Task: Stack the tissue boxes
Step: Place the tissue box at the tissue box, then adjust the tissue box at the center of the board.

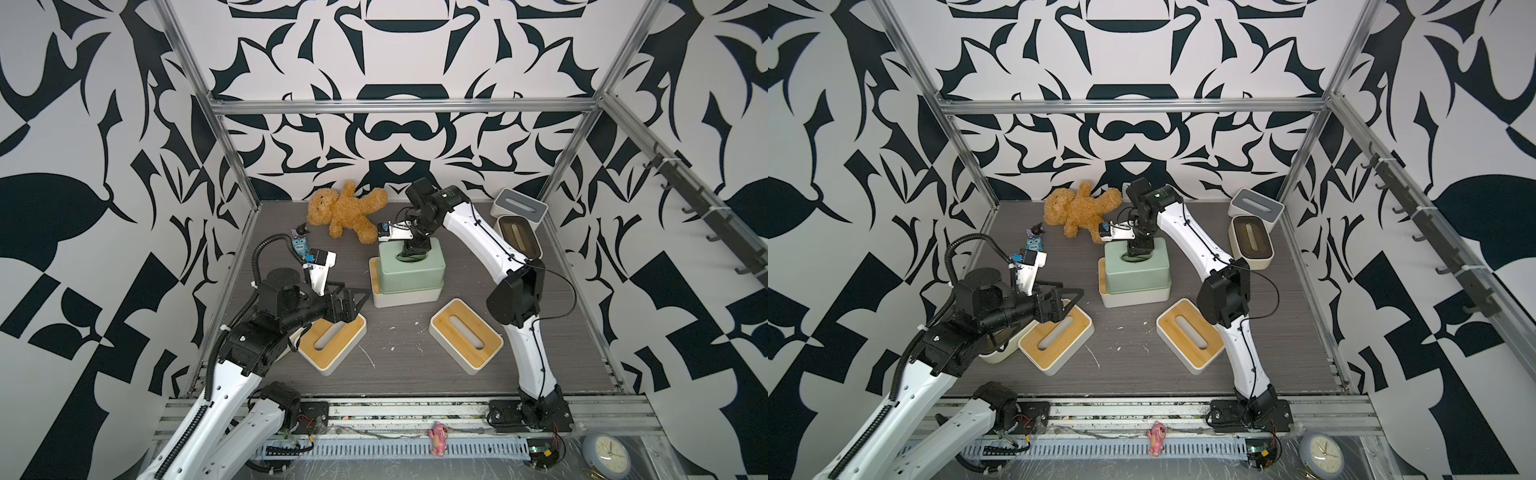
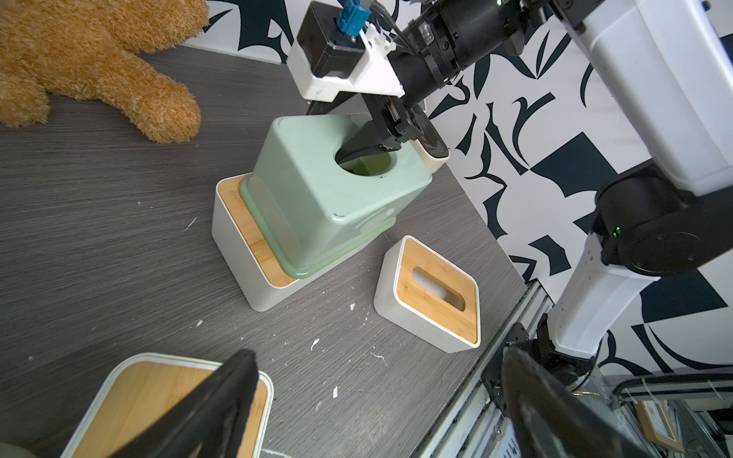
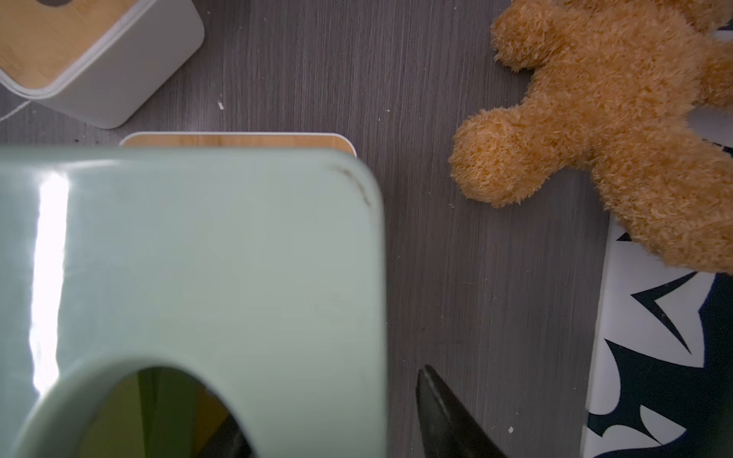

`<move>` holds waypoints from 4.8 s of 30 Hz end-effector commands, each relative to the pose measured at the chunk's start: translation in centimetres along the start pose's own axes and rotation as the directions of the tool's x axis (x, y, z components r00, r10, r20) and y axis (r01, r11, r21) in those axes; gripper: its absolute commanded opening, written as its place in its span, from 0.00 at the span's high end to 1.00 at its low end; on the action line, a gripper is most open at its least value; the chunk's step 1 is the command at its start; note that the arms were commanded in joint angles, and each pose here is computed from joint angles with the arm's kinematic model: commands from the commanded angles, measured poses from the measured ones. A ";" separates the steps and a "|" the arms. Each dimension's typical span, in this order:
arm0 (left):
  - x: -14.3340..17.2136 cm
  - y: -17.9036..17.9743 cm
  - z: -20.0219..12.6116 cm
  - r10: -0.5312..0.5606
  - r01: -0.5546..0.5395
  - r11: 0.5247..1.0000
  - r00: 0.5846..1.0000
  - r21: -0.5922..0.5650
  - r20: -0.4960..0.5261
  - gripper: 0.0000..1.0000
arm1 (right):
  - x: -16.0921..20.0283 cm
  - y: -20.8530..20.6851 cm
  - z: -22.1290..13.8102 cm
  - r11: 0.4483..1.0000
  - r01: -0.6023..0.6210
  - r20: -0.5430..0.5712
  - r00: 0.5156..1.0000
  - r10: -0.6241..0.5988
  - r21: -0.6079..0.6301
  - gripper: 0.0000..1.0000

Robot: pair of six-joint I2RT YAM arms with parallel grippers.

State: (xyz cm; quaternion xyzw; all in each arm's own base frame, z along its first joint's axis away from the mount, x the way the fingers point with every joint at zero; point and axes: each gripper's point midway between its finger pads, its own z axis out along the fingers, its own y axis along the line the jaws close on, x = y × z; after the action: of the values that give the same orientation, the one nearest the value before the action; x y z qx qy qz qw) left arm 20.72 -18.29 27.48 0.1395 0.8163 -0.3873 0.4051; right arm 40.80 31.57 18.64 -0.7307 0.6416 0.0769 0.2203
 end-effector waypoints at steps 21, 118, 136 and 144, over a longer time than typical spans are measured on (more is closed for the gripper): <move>-0.9 0.9 1.5 -0.042 0.042 0.999 0.999 -0.035 -0.009 0.01 | -4.4 1.2 -9.7 0.994 -0.016 0.161 0.987 -0.002 0.111 0.39; -4.0 4.9 15.0 -0.377 0.345 0.923 0.899 -0.173 -0.221 0.01 | 4.4 1.2 -8.9 -0.197 -0.786 0.220 -0.388 0.895 -0.586 0.03; -5.2 8.4 10.2 -0.562 0.533 0.818 0.821 -0.215 -0.104 0.01 | 10.5 0.6 -11.5 -0.286 -0.813 0.317 -0.485 0.815 -0.507 0.04; -2.0 12.8 10.3 -0.743 0.719 0.666 0.663 -0.201 -0.090 0.05 | 13.8 2.5 -6.7 -0.398 -0.775 0.224 -0.554 0.802 -0.492 0.22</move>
State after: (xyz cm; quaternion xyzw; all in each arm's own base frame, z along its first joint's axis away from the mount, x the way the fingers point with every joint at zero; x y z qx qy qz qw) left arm 34.79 -16.58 19.77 -0.1743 0.8759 -0.4055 0.1950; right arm 39.93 15.31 20.07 0.2097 0.8499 0.4315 0.2179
